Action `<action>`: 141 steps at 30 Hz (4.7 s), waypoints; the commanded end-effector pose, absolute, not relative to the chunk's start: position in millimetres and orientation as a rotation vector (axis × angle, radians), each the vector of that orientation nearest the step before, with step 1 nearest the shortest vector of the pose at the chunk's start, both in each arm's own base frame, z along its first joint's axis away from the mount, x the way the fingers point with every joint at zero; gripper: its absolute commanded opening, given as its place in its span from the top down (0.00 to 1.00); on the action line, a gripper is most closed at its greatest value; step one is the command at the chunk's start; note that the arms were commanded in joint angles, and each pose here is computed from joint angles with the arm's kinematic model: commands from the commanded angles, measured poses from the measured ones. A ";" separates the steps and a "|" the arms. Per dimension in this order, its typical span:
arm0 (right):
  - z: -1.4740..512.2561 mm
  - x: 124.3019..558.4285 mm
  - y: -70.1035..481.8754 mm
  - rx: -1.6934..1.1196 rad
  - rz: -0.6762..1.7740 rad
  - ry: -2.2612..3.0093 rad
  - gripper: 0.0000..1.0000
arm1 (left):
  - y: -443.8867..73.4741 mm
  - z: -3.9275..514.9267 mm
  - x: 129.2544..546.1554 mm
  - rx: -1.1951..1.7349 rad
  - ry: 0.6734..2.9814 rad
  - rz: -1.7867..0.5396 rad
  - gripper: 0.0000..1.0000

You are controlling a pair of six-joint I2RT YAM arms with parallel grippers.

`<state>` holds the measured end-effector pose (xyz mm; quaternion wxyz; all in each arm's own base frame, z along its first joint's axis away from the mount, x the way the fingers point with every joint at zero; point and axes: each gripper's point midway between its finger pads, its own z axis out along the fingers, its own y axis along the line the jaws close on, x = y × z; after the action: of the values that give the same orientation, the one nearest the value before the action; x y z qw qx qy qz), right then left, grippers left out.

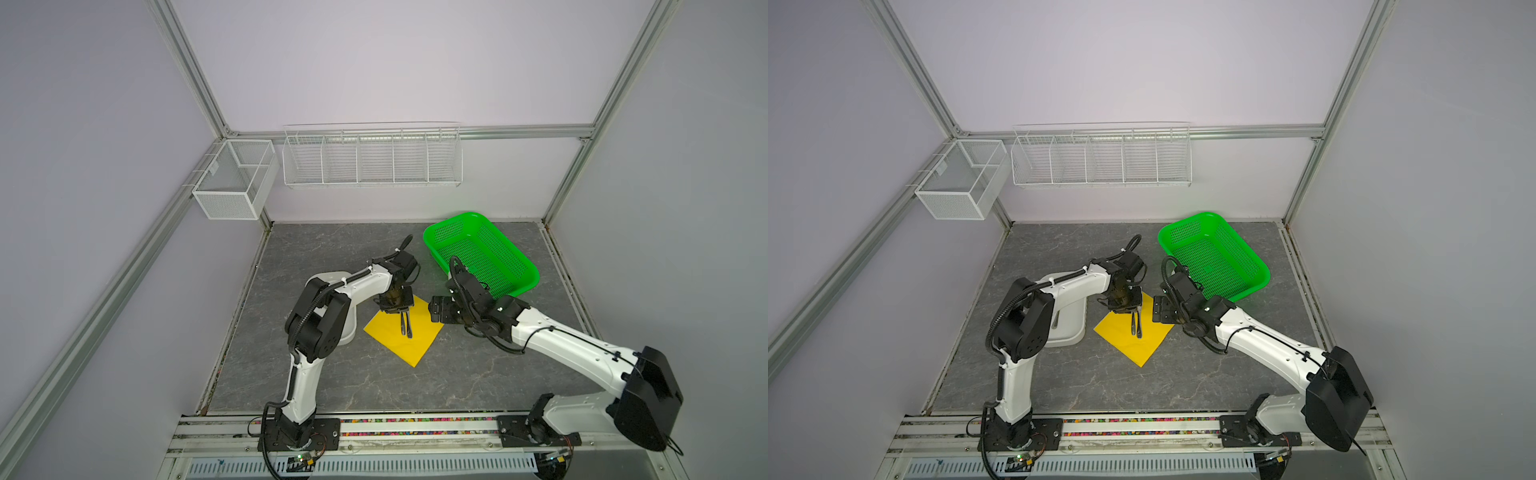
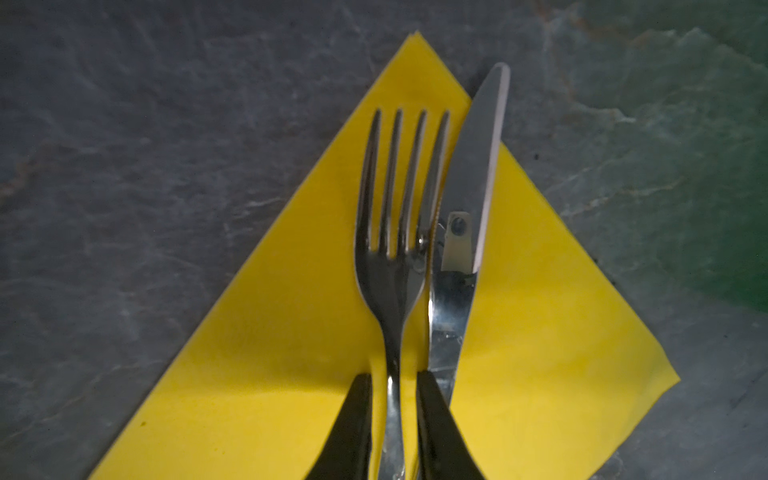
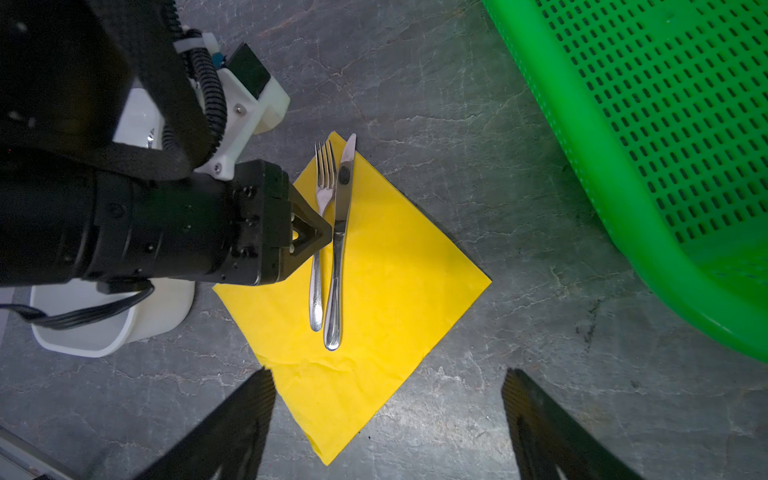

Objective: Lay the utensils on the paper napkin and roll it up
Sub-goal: 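Move the left gripper back to the white tray above the spoon, then grasp the silver spoon in the tray and lift it with the left gripper, then carry the spoon over the napkin and lower it onto the fork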

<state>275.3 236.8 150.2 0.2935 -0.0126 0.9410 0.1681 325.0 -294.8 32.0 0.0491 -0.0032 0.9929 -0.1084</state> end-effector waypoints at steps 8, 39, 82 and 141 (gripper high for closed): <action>176.3 277.8 250.8 -0.114 0.570 2.420 0.11 | -234.7 128.9 349.4 -0.085 2.788 -0.171 0.76; 176.3 265.6 331.3 -0.459 0.681 2.468 0.11 | -49.5 29.1 372.1 -0.373 3.042 -0.098 0.77; 166.5 265.8 321.9 -0.433 0.616 2.506 0.11 | -60.3 44.3 356.2 -0.398 3.018 -0.175 0.99; 175.4 279.4 234.6 -0.020 0.365 2.445 0.11 | -309.9 58.7 323.9 0.067 3.032 -0.466 0.98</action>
<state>280.5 242.4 176.8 0.3280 -0.0246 0.9332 0.1448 320.6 -302.8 59.5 0.0393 0.0351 0.9878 -0.1464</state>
